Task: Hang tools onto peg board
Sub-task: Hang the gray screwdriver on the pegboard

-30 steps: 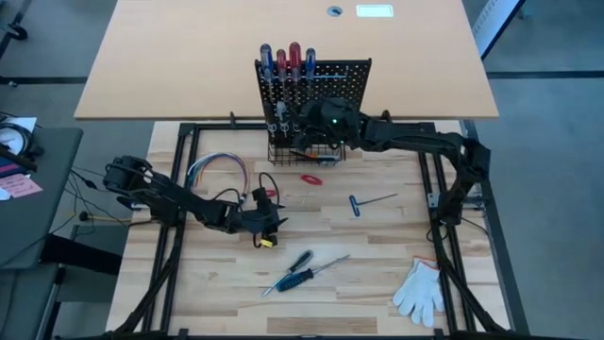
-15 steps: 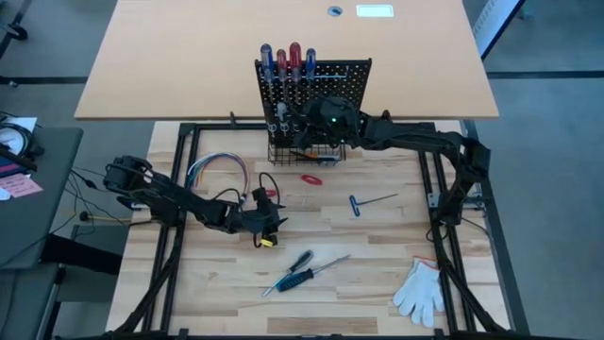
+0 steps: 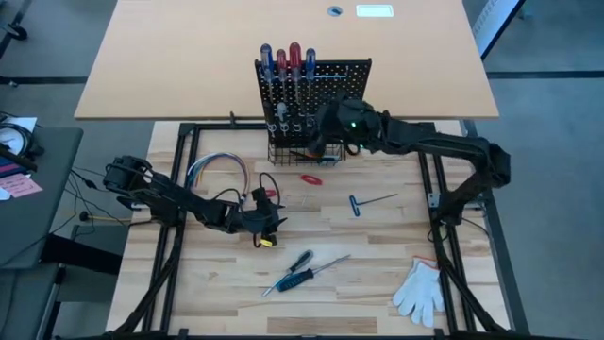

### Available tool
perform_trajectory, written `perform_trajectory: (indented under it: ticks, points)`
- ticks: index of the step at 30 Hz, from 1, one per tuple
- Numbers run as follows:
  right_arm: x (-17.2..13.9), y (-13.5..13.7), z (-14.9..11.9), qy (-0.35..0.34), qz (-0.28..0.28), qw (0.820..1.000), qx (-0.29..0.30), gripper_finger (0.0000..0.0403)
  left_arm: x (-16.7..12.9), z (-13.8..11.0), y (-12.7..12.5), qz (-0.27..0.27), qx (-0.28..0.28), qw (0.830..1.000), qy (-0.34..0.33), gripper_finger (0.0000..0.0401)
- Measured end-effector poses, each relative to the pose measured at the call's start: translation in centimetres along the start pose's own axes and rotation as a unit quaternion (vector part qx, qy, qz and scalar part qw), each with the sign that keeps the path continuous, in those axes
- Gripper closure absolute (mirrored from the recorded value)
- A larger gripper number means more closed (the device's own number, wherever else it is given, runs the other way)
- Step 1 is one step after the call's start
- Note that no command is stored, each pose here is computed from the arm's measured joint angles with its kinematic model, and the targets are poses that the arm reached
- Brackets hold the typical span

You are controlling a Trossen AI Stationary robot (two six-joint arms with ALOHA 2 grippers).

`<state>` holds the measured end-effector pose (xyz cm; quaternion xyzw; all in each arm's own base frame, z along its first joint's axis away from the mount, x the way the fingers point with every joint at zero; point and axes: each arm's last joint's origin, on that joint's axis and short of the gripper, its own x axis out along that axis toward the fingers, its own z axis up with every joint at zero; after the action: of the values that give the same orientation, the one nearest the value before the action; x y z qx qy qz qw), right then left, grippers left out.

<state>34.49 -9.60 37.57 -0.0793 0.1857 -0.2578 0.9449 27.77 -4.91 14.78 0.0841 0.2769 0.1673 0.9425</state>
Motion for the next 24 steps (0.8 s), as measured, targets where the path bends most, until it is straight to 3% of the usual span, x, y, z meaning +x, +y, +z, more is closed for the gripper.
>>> perform_trajectory:
  ticks: [4, 8, 13, 18, 24]
  points:
    - [-2.0, 1.9, -0.1, 0.015, 0.036, 0.998, -0.042, 0.0164, 0.0, -0.2, 0.0, 0.001, 0.006, 1.000, 0.009, 0.0233]
    - [-3.4, 4.1, -2.4, 0.029, 0.074, 0.994, -0.072, 0.0164, 0.0, -0.3, 0.0, 0.002, 0.009, 1.000, 0.016, 0.0233]
    - [-4.3, 7.6, -7.3, 0.031, 0.159, 0.986, -0.041, 0.0164, 0.0, -0.3, 0.0, 0.002, 0.010, 1.000, 0.016, 0.0233]
    - [-3.7, 13.0, -13.9, 0.025, 0.269, 0.963, 0.005, 0.0164, 0.0, -0.2, 0.0, 0.001, 0.031, 0.999, 0.009, 0.0233]
    - [-2.3, 18.5, -19.3, -0.031, 0.319, 0.947, 0.016, 0.0164, -0.1, 0.2, -0.1, -0.002, 0.025, 1.000, -0.011, 0.0233]
